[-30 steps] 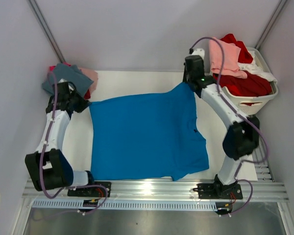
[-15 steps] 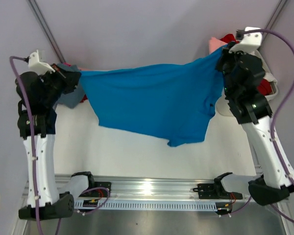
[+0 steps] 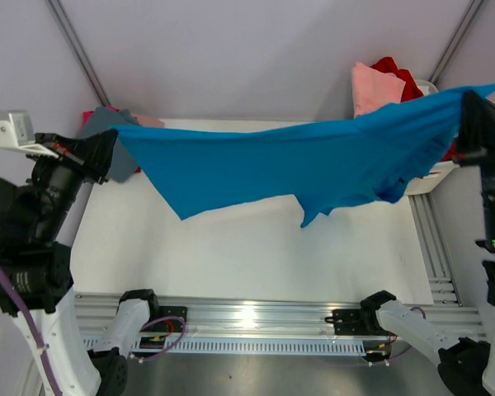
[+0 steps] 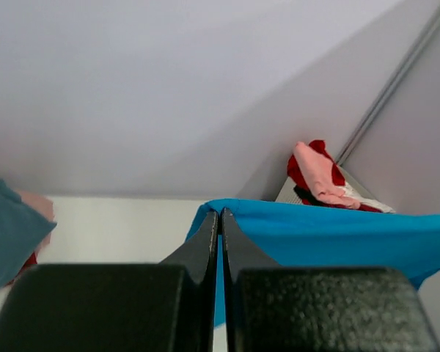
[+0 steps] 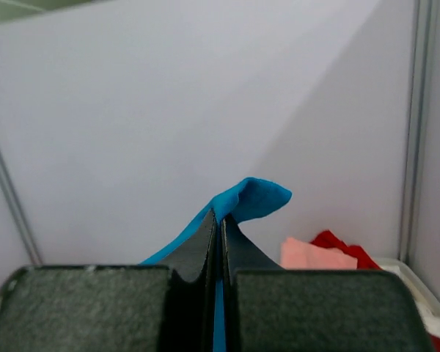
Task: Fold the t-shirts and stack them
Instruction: Flatten out the tshirt, then fold the flattened tshirt in 1/3 of the way
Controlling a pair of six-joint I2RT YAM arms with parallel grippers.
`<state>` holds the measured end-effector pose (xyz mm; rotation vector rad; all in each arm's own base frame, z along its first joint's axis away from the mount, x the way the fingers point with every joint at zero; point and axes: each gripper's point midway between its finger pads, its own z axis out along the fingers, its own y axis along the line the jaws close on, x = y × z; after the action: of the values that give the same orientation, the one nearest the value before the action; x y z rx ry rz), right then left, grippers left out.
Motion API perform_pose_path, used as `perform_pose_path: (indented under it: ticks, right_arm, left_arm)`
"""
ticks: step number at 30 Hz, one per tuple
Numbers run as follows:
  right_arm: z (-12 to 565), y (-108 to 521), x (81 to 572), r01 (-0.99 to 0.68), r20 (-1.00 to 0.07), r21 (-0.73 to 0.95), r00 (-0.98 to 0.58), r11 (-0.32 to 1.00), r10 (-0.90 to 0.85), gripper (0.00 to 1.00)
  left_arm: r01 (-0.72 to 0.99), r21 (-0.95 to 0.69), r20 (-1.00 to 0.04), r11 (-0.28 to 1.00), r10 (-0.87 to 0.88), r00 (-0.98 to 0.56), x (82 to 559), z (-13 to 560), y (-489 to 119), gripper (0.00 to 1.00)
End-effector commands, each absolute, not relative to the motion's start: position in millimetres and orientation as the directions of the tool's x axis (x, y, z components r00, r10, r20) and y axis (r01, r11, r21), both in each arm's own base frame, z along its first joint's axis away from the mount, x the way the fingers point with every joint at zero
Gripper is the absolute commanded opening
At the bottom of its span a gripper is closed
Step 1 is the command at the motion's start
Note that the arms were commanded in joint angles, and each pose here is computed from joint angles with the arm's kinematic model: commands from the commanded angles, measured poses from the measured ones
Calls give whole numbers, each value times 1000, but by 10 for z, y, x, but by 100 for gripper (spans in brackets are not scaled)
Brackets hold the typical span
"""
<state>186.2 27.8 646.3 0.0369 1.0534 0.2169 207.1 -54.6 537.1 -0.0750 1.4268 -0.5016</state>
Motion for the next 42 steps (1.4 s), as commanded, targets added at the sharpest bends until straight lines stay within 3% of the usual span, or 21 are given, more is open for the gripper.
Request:
perform_pose_path:
  ticks: [1,5,8,11,12,15,17,18,22,26,30,34,42]
  right_arm:
    - [6840,234,1232,-278,-757,77,608,957,238,0]
    - [6892,157,1108,-267,-724,77,648,961,238,0]
    - [6766,168,1461,-185,-770,82,612,979,180,0]
    - [6317,251,2190,-29,-867,65,493,997,71,0]
    - [6003,389,2595,18,-906,10,424,1000,1,0]
    - [5243,704,3365,43,-965,-77,248,996,-86,0]
    - [4838,896,3751,-12,-985,-64,162,998,-61,0]
    - [4637,823,3963,10,-992,-49,115,999,-50,0]
    - [3400,975,4908,7,-986,-21,-164,1000,-19,0]
    - [2776,1027,5353,56,-970,-79,-234,995,-64,0]
    - [2448,1060,5616,70,-955,-120,-279,990,-96,0]
    - [2469,1179,5708,62,-964,-122,-246,991,-103,0]
    - [2394,1322,5516,31,-956,-169,-249,985,-157,0]
  left_arm:
    - [397,-241,-934,886,-323,154,1678,5725,-717,1]
    - [413,-202,-926,888,-311,216,1491,5919,-740,1]
    - [212,-346,-906,914,-385,178,1890,5750,-376,1]
    - [8,-438,-898,899,-438,36,2363,5258,-104,1]
    - [-62,-447,-891,892,-450,-60,2719,4849,-33,1]
    - [-209,-460,-852,863,-495,-171,3322,4066,151,1]
    - [-274,-452,-831,849,-512,-216,3592,3716,235,0]
    - [-325,-427,-797,844,-521,-305,3796,3243,259,1]
    - [-459,-335,-721,823,-538,-437,4211,2339,428,1]
    - [-494,-276,-678,824,-531,-508,4468,1885,487,0]
    - [-516,-201,-658,833,-505,-558,4580,1671,591,0]
    - [-513,-201,-670,834,-499,-550,4660,1698,615,1]
    - [-498,-223,-665,838,-504,-550,4601,1673,556,1]
